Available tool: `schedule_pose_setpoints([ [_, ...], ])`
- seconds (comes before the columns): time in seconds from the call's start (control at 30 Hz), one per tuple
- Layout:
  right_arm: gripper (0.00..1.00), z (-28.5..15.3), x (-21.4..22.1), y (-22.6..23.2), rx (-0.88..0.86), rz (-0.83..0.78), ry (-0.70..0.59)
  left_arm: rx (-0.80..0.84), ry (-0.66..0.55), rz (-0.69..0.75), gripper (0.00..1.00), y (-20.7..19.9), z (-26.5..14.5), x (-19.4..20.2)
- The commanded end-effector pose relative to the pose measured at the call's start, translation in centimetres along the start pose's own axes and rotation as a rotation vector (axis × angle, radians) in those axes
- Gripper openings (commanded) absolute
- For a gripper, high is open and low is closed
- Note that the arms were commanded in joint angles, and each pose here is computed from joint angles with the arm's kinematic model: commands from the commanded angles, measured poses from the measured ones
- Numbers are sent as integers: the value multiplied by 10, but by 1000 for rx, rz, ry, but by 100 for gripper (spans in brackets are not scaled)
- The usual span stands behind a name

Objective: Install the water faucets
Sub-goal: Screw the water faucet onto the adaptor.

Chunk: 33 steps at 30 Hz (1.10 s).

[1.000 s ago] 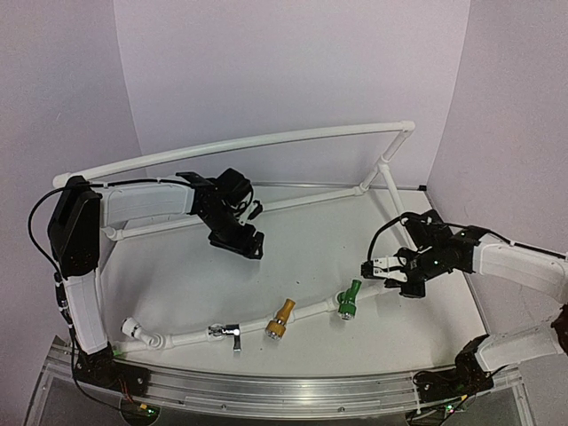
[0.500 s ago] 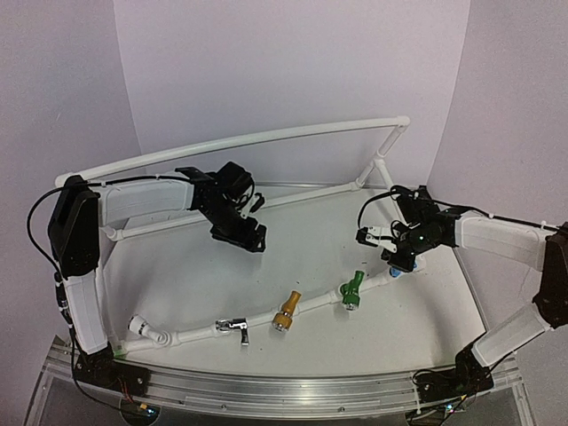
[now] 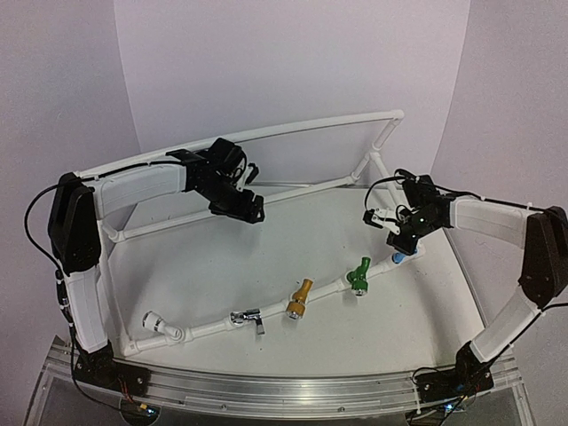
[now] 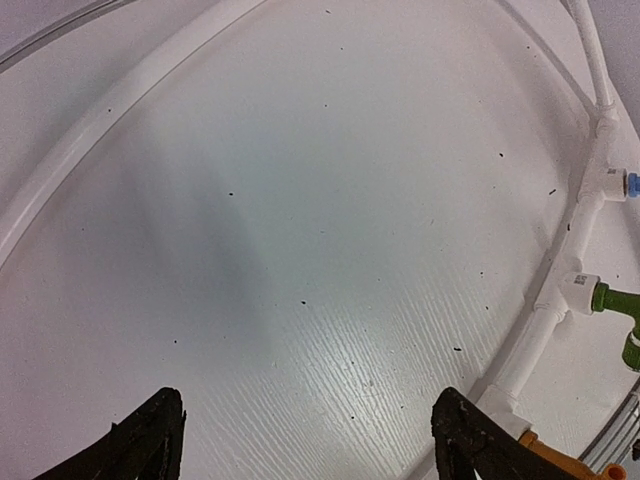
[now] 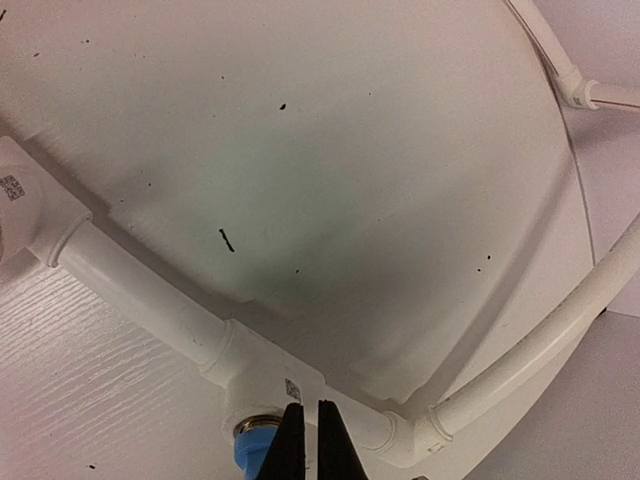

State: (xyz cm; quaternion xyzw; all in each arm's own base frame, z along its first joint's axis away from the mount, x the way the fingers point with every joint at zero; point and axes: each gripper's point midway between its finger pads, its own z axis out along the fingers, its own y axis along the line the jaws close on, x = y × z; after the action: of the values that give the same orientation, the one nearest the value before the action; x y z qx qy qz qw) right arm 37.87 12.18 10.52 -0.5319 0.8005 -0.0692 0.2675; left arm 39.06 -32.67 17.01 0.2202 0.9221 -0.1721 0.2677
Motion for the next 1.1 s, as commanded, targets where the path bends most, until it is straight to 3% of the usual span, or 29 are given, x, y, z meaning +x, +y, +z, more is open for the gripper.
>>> schedule_pose_setpoints([
  [0.0,6,-9,11,-46,134,36,35,-6,-24,-3,86,3,2,-8],
  [0.27,13,-32,-3,-67,108,70,-17,-5,5,-12,85,5,9,3],
  [0.47,15,-26,-7,-75,61,84,3,2,14,-15,85,5,12,6],
  [0.77,16,-14,13,-59,-27,1,63,0,21,-25,85,6,13,11],
  [1.07,12,-14,70,-49,-91,-59,197,-1,24,-33,85,7,13,14],
])
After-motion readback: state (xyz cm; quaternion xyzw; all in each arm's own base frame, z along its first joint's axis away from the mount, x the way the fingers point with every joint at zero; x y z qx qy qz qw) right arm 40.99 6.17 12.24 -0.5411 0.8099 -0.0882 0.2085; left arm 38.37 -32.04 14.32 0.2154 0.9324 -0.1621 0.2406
